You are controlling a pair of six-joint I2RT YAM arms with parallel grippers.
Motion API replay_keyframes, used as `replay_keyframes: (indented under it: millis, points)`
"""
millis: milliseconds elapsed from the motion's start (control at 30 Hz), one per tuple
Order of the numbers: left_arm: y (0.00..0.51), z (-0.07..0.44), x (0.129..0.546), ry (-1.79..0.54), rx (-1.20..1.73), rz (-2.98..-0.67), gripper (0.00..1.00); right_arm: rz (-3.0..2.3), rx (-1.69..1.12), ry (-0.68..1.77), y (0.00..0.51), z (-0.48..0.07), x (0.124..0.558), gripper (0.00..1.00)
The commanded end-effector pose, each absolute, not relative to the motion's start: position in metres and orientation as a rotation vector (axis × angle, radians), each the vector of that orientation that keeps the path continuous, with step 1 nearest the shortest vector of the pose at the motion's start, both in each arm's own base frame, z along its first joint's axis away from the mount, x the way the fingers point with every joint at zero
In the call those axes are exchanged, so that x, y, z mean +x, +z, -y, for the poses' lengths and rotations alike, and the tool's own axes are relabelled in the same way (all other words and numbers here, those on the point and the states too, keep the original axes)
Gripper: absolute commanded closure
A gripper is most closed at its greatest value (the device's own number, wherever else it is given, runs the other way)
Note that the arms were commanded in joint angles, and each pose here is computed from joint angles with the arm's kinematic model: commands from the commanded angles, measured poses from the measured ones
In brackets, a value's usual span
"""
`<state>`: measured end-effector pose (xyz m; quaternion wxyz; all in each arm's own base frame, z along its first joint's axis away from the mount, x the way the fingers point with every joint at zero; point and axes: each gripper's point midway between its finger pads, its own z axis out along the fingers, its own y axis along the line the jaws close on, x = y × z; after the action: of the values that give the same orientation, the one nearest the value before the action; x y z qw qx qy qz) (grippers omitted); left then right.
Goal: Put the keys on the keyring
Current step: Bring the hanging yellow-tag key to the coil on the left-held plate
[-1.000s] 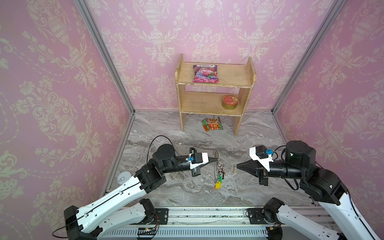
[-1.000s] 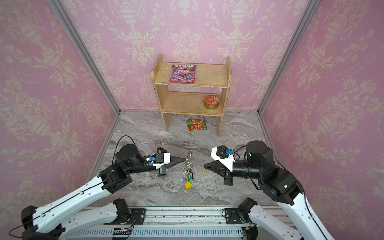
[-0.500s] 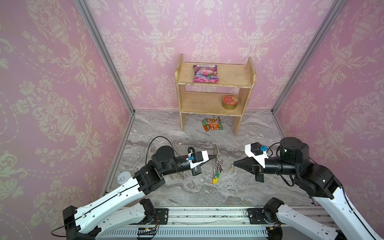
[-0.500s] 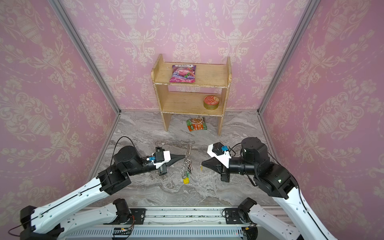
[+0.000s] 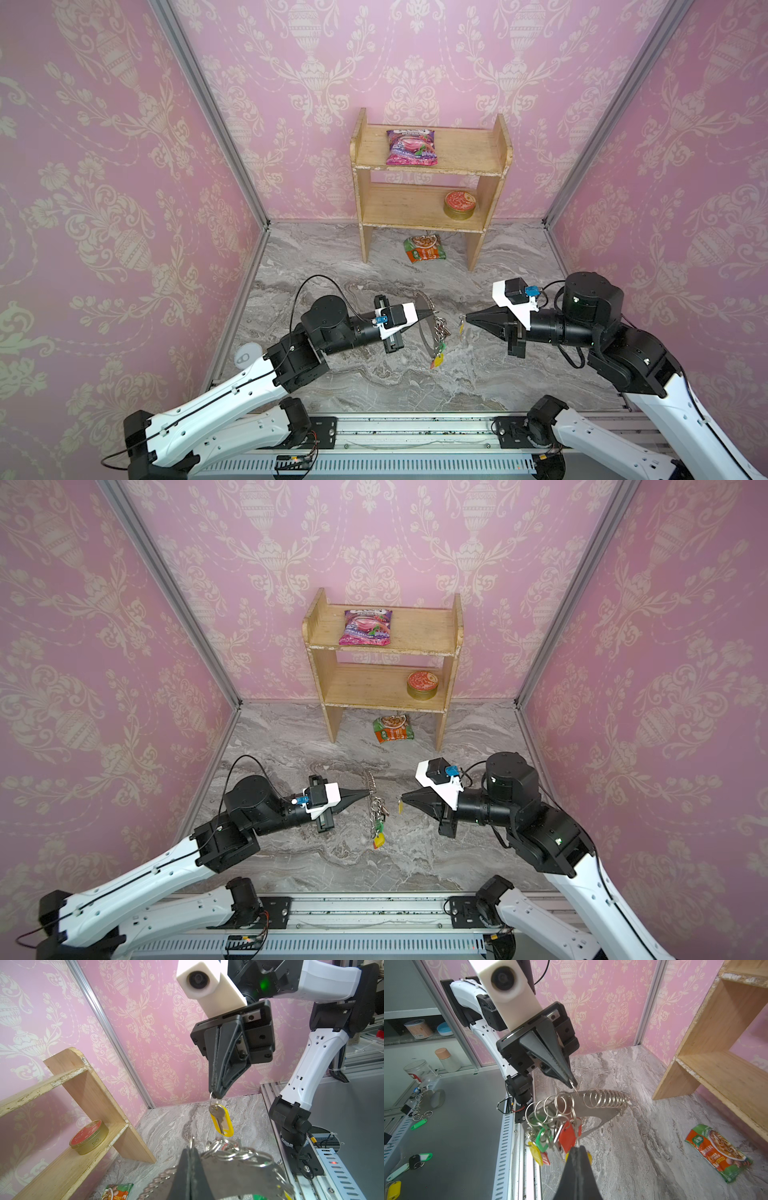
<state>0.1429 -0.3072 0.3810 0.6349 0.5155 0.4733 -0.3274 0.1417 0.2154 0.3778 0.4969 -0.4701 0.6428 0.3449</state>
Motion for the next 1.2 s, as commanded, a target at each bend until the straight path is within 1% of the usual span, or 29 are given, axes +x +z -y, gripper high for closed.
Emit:
replay_keyframes:
  millis: [0, 133, 333, 567, 767, 1167]
  points:
    - [0.389, 0.307, 0.116, -0.779, 1.274, -0.915, 1.0, -1.544, -1.106, 0.823, 0.379, -0.217, 0.145, 1.0]
    - [0.385, 0.309, 0.104, -0.81, 1.31, -0.833, 1.0, -1.513, -1.155, 0.771, 0.376, -0.222, 0.14, 1.0]
    - [0.385, 0.311, 0.105, -0.824, 1.307, -0.841, 1.0, -1.476, -1.257, 0.639, 0.362, -0.233, 0.132, 1.0]
    - [0.381, 0.314, 0.114, -0.815, 1.279, -0.88, 1.0, -1.464, -1.256, 0.559, 0.358, -0.233, 0.132, 1.0]
    - [0.382, 0.316, 0.123, -0.804, 1.23, -0.914, 1.0, -1.444, -1.232, 0.542, 0.363, -0.232, 0.134, 1.0]
    - [0.387, 0.313, 0.13, -0.783, 1.176, -0.92, 1.0, -1.421, -1.222, 0.591, 0.369, -0.238, 0.129, 1.0]
